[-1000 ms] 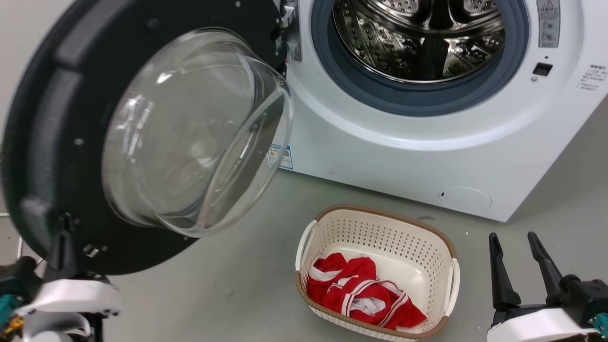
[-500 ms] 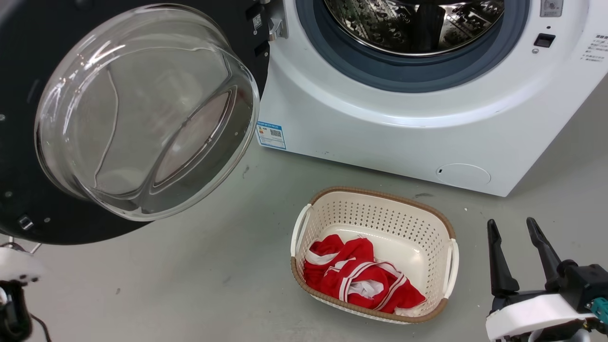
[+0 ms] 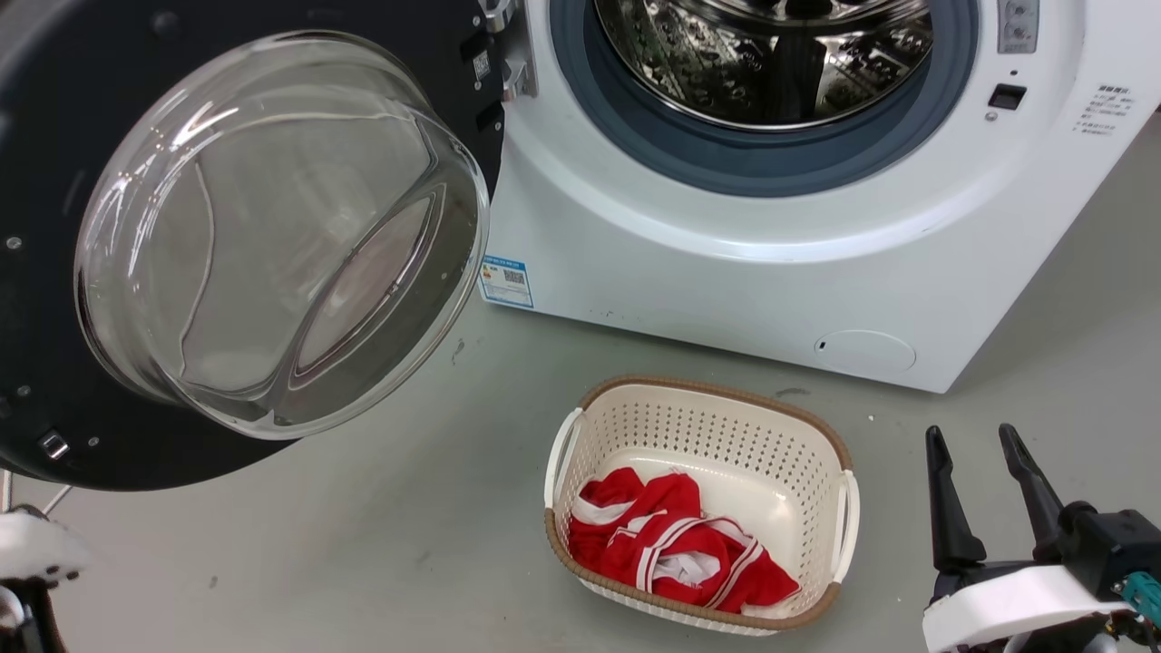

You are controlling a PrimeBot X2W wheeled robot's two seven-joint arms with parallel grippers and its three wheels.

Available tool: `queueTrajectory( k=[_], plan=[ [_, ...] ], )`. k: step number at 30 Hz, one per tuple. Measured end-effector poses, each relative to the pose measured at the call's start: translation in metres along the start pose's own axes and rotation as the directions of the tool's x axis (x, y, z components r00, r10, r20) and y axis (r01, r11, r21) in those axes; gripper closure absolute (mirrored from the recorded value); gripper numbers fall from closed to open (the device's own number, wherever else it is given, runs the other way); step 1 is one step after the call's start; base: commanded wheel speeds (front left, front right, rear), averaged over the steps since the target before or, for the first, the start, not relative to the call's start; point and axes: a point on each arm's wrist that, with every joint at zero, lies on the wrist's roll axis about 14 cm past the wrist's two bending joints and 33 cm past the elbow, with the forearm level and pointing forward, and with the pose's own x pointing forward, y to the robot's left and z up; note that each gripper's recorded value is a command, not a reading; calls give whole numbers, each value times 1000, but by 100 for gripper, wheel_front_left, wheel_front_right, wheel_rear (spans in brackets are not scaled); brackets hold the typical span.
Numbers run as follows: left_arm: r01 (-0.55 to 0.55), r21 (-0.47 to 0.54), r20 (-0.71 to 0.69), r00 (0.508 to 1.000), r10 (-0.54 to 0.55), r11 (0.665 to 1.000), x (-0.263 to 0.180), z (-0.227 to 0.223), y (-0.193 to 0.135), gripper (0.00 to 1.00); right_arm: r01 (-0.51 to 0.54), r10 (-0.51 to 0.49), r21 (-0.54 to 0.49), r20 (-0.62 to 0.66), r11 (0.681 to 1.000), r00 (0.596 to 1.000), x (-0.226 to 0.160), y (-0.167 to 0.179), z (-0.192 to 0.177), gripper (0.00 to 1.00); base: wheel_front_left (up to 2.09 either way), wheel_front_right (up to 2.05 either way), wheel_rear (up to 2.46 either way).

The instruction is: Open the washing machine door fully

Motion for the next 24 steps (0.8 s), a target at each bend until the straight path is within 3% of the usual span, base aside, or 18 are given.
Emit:
queueTrajectory(
  k=[8, 16, 17, 18, 19, 20, 24],
  plan=[
    [40, -2, 31, 999, -40, 999, -52, 1, -16, 100, 3, -3, -3, 35, 1000, 999, -17, 3, 12, 0, 0, 0, 0],
    [199, -82, 5, 980, -199, 977, -90, -11, -71, 100, 15, -14, -11, 76, 1000, 997, -30, 2, 26, 0, 0, 0, 0],
    [223, -92, 1, 975, -224, 970, -92, -13, -80, 96, 19, -18, -12, 82, 1000, 997, -31, 1, 27, 0, 0, 0, 0],
    [247, -101, 0, 969, -248, 964, -94, -14, -89, 66, 24, -23, -13, 86, 1000, 996, -32, -1, 29, 0, 0, 0, 0],
    [271, -110, -1, 962, -273, 956, -95, -14, -98, 42, 30, -28, -14, 90, 999, 996, -34, -2, 30, 0, 0, 0, 0],
    [291, -114, -2, 956, -294, 950, -96, -15, -105, 0, 34, -33, -16, 93, 999, 995, -35, -3, 31, 0, 0, 0, 0],
    [389, -119, 18, 921, -390, 914, -94, -11, -142, 0, 66, -63, -21, 115, 998, 991, -42, -12, 38, 0, 0, 0, 0]
  ],
)
